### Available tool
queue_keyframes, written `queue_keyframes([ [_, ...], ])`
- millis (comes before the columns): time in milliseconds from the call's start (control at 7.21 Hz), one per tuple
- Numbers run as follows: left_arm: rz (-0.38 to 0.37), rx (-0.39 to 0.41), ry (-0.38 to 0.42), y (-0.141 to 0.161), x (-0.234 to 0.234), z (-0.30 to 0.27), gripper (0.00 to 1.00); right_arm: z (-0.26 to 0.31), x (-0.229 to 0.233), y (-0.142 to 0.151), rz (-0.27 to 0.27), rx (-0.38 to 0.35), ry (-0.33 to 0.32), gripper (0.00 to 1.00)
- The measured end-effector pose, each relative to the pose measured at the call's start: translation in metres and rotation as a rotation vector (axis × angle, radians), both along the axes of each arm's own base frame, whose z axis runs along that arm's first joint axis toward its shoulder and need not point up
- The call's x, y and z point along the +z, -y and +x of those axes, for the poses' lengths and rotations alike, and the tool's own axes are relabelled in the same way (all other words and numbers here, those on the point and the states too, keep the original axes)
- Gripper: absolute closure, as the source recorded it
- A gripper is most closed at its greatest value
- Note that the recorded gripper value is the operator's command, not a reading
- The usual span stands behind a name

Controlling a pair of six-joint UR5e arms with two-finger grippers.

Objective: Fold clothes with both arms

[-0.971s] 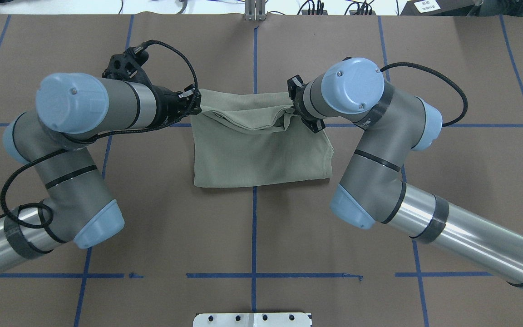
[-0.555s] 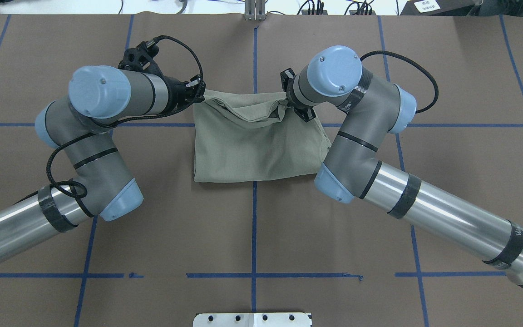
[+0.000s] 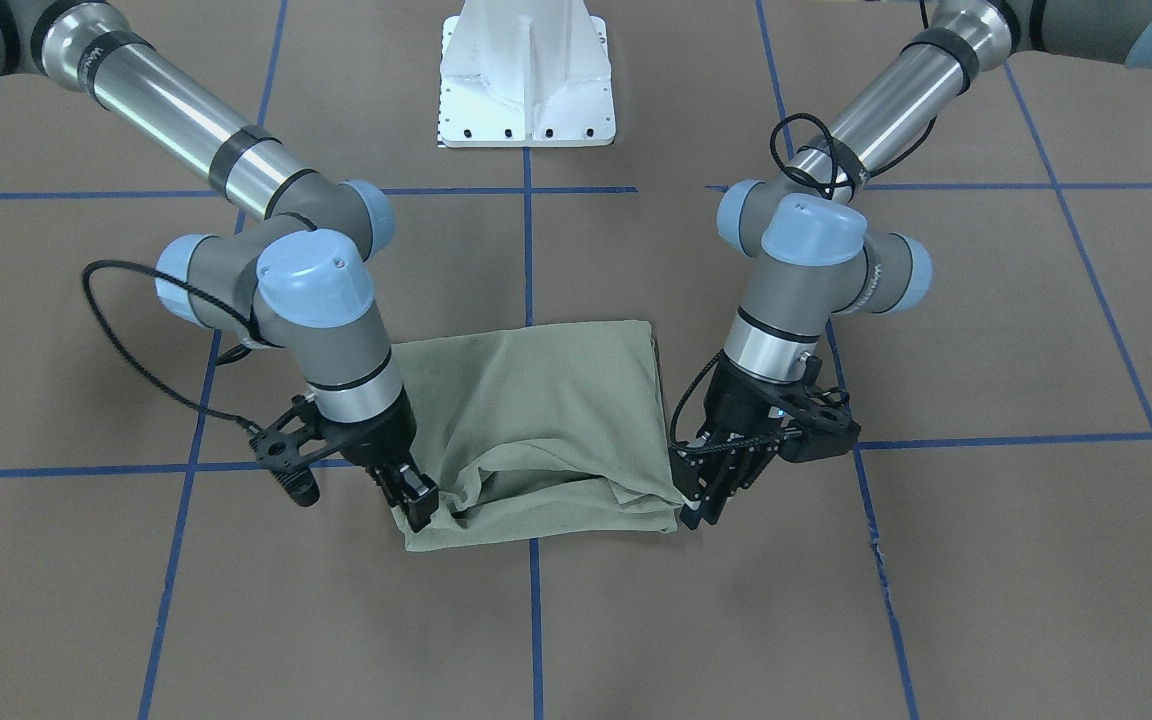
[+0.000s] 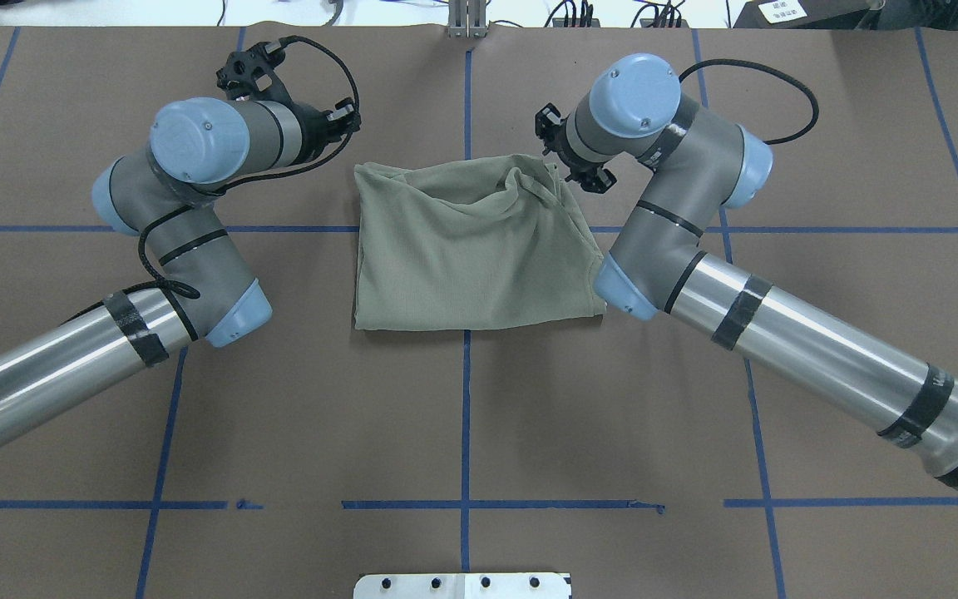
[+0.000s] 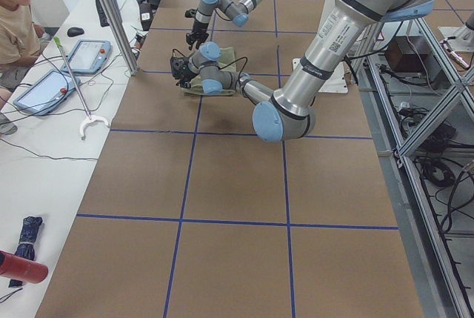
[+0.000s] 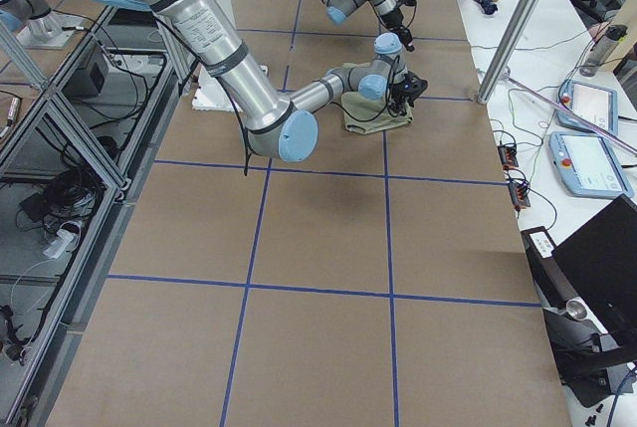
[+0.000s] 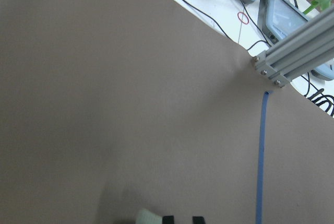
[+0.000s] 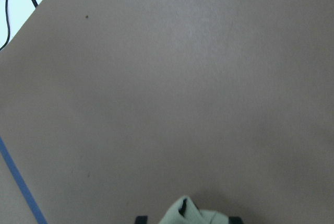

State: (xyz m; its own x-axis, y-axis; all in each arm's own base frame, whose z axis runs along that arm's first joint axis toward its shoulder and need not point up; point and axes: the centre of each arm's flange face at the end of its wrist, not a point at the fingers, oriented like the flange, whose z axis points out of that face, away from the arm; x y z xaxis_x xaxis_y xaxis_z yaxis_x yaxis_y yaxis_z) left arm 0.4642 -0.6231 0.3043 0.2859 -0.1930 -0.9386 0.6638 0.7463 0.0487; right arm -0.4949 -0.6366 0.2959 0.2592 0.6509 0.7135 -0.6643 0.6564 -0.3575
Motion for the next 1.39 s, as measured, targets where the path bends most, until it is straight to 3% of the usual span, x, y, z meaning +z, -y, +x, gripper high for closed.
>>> queue_keyframes([
  [278,0.024,0.056,0.013,0.004,0.012,-0.017,0.44,0.049,0.023,0.032,0.053,-0.069,-0.045,0.0],
  [555,0.116,0.212,0.067,-0.018,0.04,-0.055,0.44,0.104,0.067,0.044,0.115,-0.191,-0.092,0.0],
  [694,0.194,0.301,0.14,-0.025,0.064,-0.086,0.44,0.145,0.104,0.045,0.173,-0.313,-0.117,0.0],
  [971,0.32,0.453,0.303,-0.018,0.119,-0.157,0.41,0.251,0.193,0.038,0.345,-0.571,-0.172,0.0],
  [1110,0.351,0.525,0.392,-0.007,0.141,-0.194,0.39,0.299,0.234,0.029,0.414,-0.651,-0.208,0.0],
  [1249,0.365,0.589,0.468,0.002,0.161,-0.233,0.38,0.335,0.265,0.021,0.448,-0.708,-0.241,0.0],
  [1388,0.361,0.633,0.511,0.012,0.179,-0.283,0.36,0.359,0.286,0.017,0.448,-0.765,-0.267,0.0],
])
